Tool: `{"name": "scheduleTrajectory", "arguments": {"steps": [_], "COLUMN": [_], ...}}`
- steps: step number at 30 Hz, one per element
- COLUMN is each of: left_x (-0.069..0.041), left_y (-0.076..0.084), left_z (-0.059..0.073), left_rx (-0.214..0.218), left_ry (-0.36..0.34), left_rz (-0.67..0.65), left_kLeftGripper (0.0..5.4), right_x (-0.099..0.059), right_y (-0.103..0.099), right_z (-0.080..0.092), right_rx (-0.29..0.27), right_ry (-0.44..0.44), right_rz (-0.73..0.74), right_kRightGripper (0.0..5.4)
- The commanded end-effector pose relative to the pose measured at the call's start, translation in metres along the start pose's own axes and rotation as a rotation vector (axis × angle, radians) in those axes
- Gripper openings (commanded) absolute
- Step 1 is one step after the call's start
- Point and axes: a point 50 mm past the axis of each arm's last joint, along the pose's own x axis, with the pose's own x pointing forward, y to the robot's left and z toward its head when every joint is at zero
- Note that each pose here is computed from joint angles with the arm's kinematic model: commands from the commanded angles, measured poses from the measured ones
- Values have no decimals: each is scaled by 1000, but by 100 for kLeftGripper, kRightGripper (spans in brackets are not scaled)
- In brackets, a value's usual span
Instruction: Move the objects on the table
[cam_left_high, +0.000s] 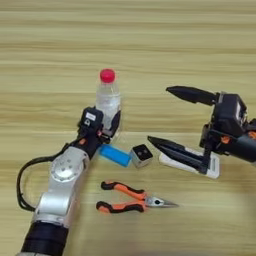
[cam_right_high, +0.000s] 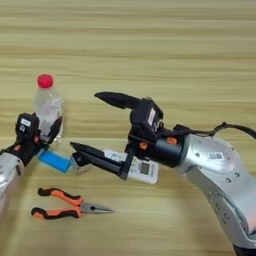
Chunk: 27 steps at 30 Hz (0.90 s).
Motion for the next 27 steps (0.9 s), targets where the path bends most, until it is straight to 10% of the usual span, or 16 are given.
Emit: {"name": "scheduleTrajectory", "arguments": {"steps": [1, 14, 27], "left_x": [-4, -13, -13], "left_y": [2, 1, 1], "left_z": [-1, -9, -7], "left_rx": [7, 31, 37], "left_ry": [11, 37, 23], "left_rz": [28, 36, 34], "left_kLeftGripper": [297, 297, 439], "right_x": [0, 0, 1], "right_y": [-4, -8, -7], "right_z": [6, 10, 11], "right_rx": [-29, -38, -37], "right_ry": [-19, -26, -28], "right_rz": [-5, -7, -7], "right_kRightGripper": [540, 540, 540]}}
